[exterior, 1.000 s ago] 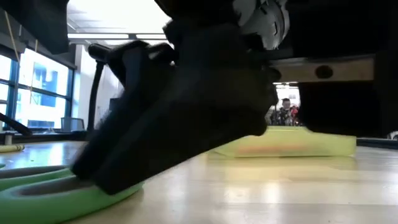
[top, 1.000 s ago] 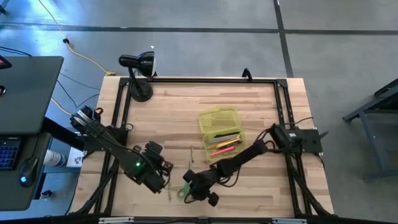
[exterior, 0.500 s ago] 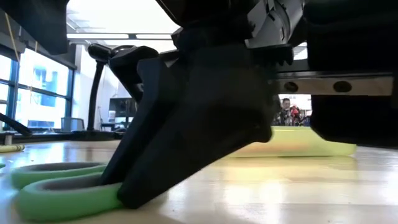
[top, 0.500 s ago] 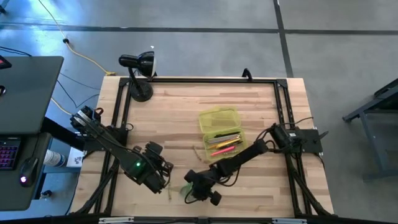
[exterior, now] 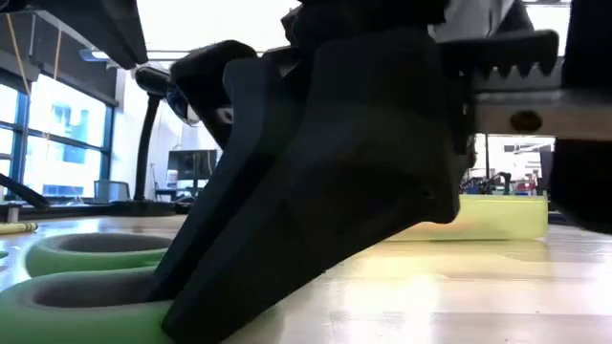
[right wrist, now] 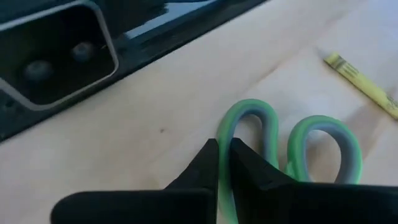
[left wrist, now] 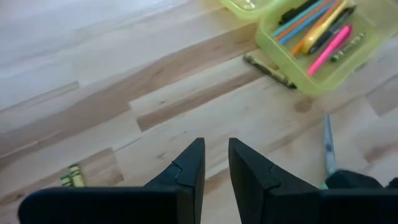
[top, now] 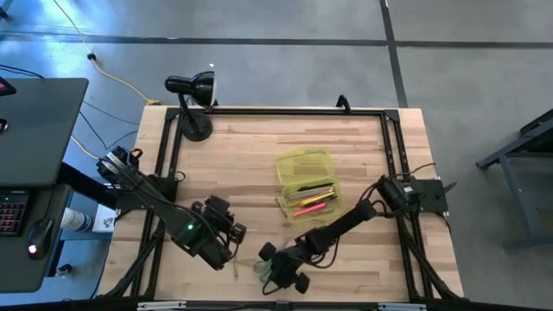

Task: Pick & place school supplies into a supply box
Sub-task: Put the green scissors into the yellow supply box, then put the green crayon into the yellow supply box

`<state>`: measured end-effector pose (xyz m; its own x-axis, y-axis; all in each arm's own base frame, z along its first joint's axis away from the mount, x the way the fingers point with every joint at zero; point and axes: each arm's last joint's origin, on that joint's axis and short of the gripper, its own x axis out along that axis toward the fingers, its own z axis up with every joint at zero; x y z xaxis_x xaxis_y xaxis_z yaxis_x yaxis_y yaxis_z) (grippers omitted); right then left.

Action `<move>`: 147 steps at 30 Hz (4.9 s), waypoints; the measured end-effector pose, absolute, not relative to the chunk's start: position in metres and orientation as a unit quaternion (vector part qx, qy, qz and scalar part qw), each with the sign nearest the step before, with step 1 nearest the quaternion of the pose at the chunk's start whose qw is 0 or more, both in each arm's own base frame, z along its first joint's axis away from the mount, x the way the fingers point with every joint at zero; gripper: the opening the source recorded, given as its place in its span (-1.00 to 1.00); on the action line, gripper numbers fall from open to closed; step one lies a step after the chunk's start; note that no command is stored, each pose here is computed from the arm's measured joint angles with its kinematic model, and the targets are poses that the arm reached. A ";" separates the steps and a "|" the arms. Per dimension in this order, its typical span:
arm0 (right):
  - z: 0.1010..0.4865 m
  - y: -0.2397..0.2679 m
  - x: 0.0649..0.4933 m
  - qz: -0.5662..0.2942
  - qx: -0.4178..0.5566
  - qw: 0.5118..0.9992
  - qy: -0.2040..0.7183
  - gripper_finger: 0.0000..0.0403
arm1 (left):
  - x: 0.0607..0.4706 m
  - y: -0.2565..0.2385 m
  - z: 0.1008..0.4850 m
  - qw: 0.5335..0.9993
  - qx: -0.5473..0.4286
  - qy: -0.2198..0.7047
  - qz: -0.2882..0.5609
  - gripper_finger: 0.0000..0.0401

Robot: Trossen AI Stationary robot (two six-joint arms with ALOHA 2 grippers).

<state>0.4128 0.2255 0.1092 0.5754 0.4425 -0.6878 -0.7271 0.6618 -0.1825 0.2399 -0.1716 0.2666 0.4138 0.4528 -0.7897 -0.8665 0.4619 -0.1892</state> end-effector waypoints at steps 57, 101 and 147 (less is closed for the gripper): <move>0.147 0.050 0.262 -0.004 0.102 0.970 0.221 -0.99 | 0.246 -0.174 0.269 0.806 -0.312 0.299 0.405 -0.49; 0.130 0.058 0.280 -0.091 0.136 0.959 0.230 -1.00 | 0.248 -0.175 0.269 0.810 -0.314 0.292 0.401 -0.49; 0.187 0.059 0.266 0.008 0.134 0.978 0.160 -0.47 | 0.257 -0.190 0.251 0.763 -0.365 0.385 0.369 -0.49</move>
